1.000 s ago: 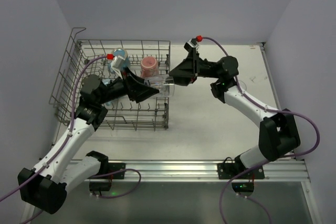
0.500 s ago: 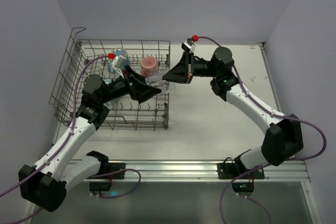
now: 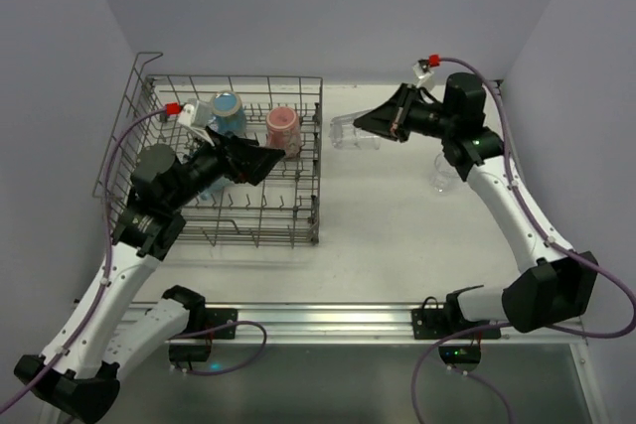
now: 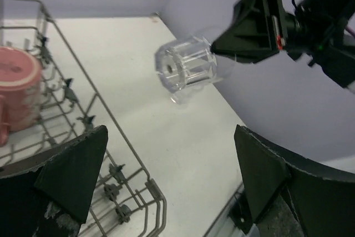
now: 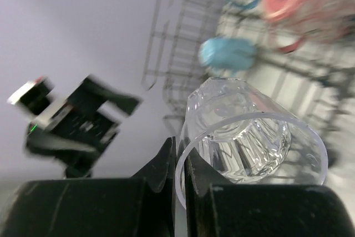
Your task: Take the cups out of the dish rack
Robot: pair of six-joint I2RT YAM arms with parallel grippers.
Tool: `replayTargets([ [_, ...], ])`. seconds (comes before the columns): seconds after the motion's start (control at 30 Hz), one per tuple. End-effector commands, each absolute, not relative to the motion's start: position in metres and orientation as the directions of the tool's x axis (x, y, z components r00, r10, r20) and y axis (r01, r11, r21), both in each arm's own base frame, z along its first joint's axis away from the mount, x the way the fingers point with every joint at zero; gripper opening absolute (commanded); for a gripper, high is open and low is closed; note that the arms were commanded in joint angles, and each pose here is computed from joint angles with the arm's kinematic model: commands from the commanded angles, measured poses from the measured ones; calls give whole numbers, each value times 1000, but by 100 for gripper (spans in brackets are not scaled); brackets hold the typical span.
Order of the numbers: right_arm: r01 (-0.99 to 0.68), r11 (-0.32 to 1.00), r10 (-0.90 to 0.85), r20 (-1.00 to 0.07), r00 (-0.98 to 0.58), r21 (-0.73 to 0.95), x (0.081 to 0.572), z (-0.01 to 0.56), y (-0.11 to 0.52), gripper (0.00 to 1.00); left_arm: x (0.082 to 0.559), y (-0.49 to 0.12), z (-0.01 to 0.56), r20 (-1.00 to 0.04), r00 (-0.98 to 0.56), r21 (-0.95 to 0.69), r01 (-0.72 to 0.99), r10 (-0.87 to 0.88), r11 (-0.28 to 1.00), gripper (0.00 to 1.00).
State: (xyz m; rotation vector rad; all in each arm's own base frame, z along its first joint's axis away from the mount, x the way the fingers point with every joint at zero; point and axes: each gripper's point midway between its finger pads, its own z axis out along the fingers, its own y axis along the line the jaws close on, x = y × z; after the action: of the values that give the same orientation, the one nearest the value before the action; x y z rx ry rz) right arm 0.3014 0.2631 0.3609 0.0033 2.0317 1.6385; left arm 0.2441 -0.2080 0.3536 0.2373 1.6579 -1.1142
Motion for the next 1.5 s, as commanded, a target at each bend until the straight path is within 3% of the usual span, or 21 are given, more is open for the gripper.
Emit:
replayTargets([
  [0.0,-299,490,439,-528,-727,819,329,363,207,0,266,-155,360,-871,-294,-486,403,-393,776,100],
  [0.17,-68,787,453,-649,-612,613,359,339,134,0,285,-118,337,-888,-284,-420,179,-362,890,100],
  [0.33,231,917,399,-741,-540,326,392,310,60,0,291,-106,311,-891,-296,-387,97,-345,917,100],
  [0.67,438,898,326,-716,-617,32,423,254,12,0,296,-118,275,-889,-351,-361,145,-293,921,100],
  [1.47,463,882,321,-613,-722,-84,419,173,4,0,298,-117,247,-883,-391,-333,130,-260,934,100],
])
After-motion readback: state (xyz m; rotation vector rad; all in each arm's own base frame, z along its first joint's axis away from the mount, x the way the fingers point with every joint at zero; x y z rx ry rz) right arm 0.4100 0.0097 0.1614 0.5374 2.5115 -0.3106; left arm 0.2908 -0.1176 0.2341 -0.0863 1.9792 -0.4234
